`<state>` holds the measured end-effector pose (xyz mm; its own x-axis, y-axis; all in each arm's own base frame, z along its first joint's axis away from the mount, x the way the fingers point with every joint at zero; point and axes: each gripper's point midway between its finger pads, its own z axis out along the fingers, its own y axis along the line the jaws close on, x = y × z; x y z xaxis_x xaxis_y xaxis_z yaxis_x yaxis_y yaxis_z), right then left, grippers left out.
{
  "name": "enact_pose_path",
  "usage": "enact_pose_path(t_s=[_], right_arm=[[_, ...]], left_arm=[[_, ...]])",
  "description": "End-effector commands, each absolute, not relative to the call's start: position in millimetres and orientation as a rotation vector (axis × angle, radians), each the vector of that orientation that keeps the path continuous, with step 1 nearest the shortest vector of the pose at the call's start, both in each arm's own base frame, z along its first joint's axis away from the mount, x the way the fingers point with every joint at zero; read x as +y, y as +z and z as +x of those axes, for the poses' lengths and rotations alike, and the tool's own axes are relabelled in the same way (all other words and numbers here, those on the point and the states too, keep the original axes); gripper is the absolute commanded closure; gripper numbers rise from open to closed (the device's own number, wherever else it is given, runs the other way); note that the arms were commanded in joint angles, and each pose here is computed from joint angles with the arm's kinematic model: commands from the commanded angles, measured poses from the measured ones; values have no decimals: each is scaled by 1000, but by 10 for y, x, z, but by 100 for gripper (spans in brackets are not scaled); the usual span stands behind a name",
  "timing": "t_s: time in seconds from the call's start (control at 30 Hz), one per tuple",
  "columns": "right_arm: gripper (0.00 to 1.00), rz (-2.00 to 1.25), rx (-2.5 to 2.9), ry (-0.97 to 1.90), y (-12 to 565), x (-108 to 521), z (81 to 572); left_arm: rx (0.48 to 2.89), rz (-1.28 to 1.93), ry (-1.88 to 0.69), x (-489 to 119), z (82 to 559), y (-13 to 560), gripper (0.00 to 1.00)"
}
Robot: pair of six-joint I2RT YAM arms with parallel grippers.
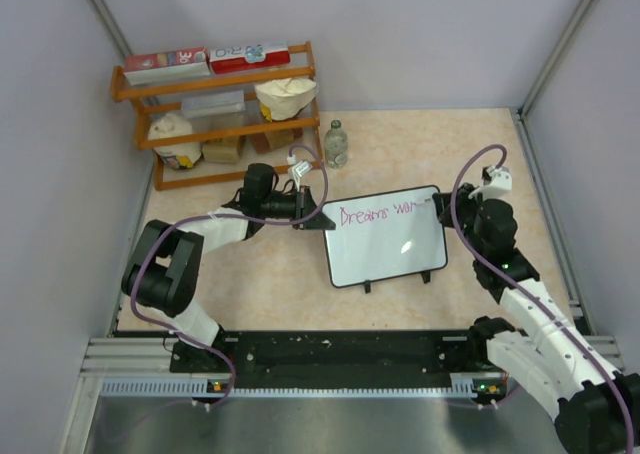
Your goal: Write a sentence on the whiteboard
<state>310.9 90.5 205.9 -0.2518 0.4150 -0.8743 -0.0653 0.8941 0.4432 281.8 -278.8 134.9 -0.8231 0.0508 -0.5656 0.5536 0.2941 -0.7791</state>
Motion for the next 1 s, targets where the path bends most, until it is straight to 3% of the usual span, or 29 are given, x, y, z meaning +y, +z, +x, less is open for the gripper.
enact_pose_path(t_s=[0.0, 0.33, 0.97], right_arm=[[100, 268, 1764, 432, 2090, 829, 3084], [100, 279, 1700, 469, 2341, 830, 3047], [100, 318, 1751, 423, 2082, 764, 3120]], left_arm=[[2087, 559, -1432, -2773, 2967, 1398, 100], [2089, 560, -1433, -2774, 2968, 1391, 100], [2090, 559, -1427, -2769, 2967, 1392, 100]])
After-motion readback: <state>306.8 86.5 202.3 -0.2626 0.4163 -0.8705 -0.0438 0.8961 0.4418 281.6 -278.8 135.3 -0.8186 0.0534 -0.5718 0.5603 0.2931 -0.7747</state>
